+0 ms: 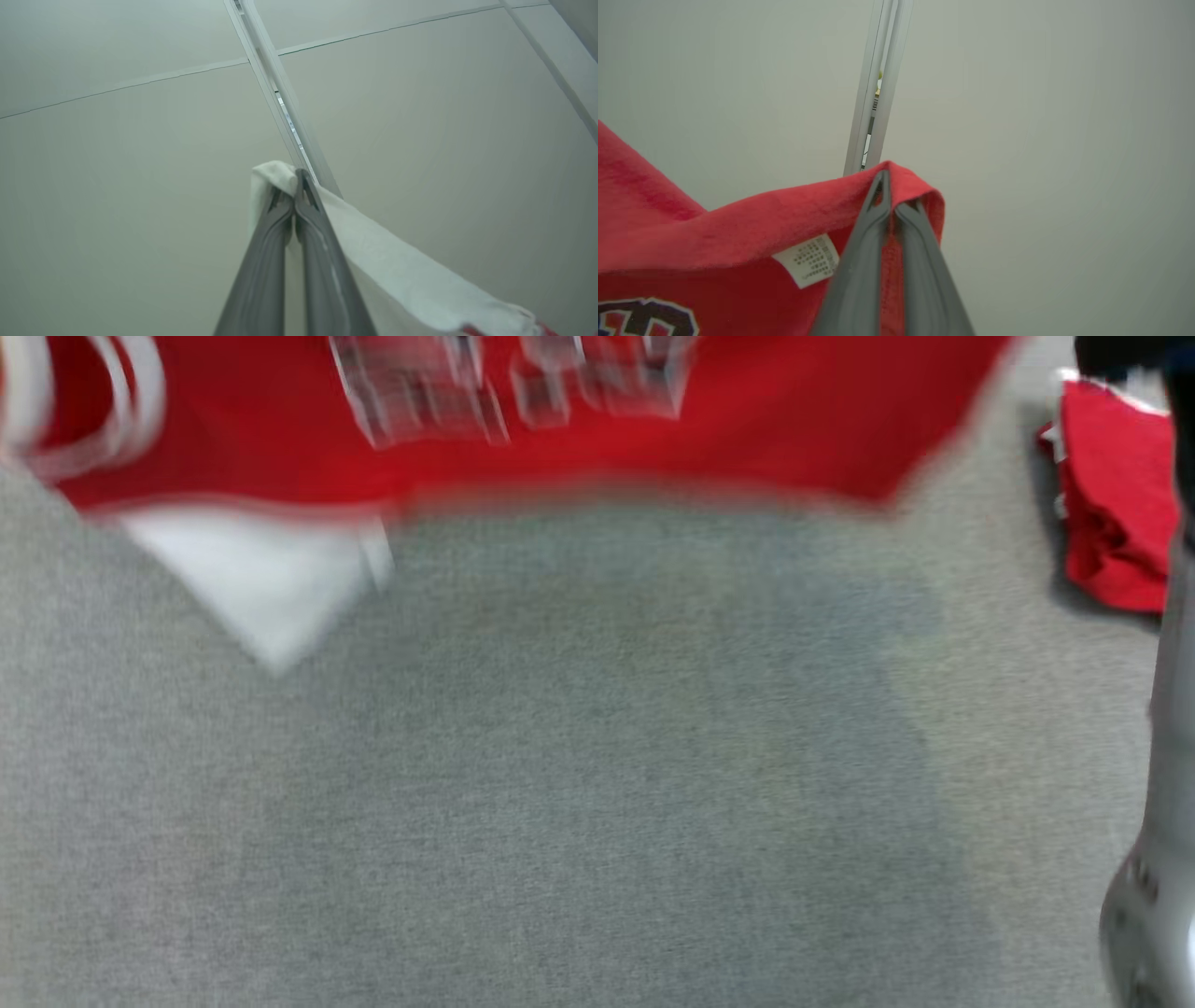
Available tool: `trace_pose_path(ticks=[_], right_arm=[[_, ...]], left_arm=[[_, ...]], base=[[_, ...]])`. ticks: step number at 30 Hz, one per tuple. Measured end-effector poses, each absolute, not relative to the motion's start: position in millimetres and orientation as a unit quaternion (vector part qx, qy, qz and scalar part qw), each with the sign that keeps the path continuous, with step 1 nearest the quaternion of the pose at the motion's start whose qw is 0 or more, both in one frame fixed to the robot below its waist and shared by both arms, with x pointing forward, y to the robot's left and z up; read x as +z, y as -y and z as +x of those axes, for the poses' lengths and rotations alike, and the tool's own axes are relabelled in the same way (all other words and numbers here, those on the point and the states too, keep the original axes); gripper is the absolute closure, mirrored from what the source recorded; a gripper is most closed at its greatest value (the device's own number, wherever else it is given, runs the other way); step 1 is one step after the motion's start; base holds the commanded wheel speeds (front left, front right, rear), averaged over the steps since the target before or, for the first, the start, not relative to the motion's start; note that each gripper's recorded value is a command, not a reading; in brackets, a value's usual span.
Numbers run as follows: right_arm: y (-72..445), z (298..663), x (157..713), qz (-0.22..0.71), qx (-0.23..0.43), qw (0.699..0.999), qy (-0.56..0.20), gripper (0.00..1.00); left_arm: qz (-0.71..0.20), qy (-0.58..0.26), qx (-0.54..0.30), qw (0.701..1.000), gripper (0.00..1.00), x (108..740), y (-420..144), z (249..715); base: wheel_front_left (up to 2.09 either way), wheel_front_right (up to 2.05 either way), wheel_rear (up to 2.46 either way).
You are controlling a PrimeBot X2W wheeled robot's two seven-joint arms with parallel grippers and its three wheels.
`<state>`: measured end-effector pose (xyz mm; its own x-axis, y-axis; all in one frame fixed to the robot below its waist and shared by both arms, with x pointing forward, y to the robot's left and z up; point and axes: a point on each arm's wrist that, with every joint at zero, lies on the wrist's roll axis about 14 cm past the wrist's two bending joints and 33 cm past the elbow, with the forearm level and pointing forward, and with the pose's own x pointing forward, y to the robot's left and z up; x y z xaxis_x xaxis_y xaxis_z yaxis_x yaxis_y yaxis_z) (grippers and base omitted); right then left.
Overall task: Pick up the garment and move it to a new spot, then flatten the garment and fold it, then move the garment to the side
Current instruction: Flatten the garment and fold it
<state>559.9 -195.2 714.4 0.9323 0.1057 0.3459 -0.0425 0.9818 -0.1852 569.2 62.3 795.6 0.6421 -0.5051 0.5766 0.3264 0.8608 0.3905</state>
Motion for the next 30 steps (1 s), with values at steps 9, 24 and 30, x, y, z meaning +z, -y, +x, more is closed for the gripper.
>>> trace_pose_path(ticks=[9,24,30], right_arm=[[191,648,663,-0.093,0.028,0.988,0.12,1.0],[165,637,441,-0.033,0.068,0.996,-0.047,1.0],[165,610,427,0.011,0.062,0.997,-0.048,1.0]], left_arm=[[0.12,0.325,-0.22,0.912,1.0,747,-62,645],[-0.025,0.106,-0.225,0.968,1.0,514,-79,641],[-0.092,0.097,-0.193,0.972,1.0,501,-99,602]], base=[[0.0,0.0,0.0],[0.0,0.0,0.0],[0.0,0.0,0.0]])
